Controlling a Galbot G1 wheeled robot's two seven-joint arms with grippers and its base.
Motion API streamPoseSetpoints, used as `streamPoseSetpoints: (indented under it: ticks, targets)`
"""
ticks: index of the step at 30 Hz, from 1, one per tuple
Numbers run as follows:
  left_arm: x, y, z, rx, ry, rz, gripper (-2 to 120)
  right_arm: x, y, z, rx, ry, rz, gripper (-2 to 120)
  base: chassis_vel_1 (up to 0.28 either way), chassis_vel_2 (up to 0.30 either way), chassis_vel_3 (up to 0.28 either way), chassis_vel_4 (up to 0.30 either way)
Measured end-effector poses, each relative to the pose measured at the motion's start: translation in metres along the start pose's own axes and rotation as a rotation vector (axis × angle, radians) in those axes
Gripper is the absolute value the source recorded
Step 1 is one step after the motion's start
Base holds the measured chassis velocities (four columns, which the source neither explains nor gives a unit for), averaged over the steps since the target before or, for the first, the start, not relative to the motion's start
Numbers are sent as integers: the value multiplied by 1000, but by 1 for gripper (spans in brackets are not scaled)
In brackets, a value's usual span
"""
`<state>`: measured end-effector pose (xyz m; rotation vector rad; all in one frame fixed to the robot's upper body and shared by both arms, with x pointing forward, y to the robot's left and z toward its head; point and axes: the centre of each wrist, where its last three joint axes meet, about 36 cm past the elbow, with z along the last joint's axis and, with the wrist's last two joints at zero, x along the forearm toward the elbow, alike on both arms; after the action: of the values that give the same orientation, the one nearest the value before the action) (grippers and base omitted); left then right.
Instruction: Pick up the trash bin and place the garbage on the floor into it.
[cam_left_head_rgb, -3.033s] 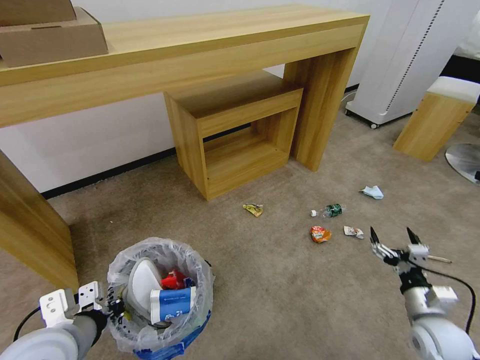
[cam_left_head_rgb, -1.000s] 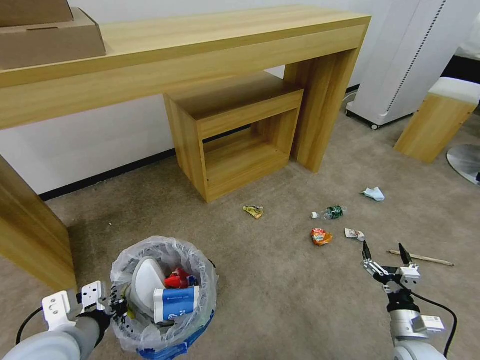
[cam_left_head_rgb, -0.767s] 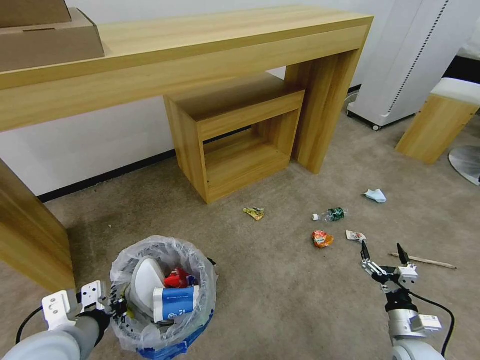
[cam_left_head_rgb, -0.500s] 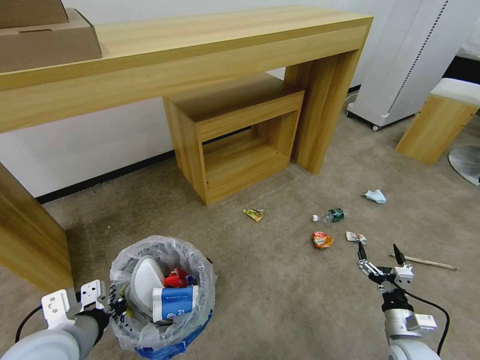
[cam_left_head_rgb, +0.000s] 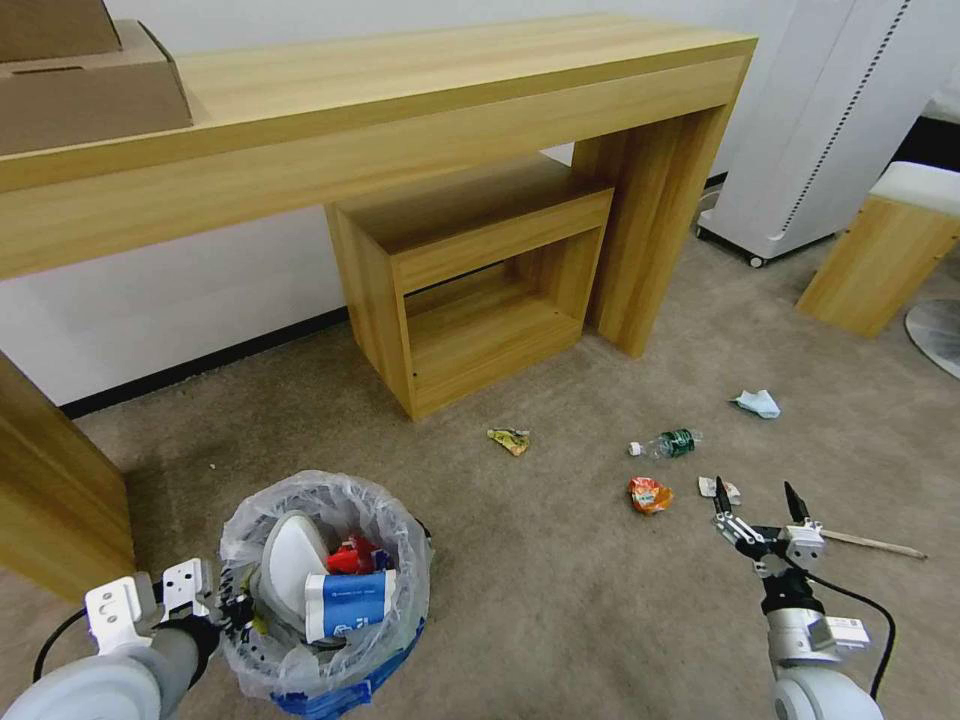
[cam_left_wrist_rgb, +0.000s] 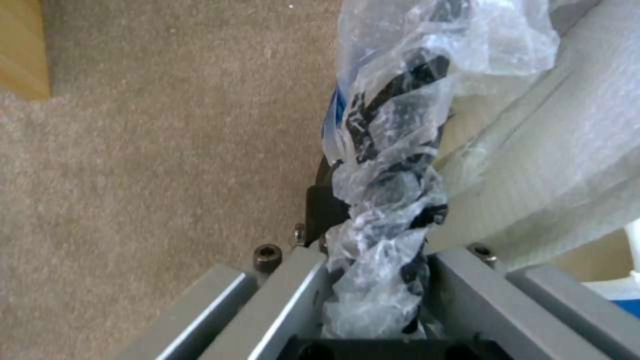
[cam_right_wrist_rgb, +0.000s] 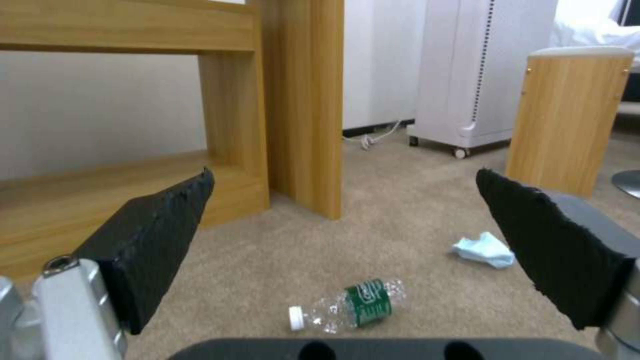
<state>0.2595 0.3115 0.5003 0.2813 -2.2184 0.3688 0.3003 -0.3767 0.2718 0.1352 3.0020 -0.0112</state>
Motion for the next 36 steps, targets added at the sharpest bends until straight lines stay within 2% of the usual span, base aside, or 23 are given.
streamPoseSetpoints:
  ticks: [11, 14, 25, 36]
  targets:
    - [-6, 1, -2, 6, -2, 2, 0, -9, -1, 3, 2, 2, -1, 100, -63, 67, 63, -61]
    - [-7, 1, -3, 7, -4, 3, 0, -12, 3, 6, -10, -24, -3, 100, -13, 20, 6, -8]
    - [-7, 3, -1, 12, 1, -4, 0, -12, 15, 15, -29, -8, -24, 100, 0, 0, 0, 0]
    - [-6, 4, 2, 15, 4, -14, 0, -15, 22, 18, -41, -7, -37, 100, -120, -121, 135, 131]
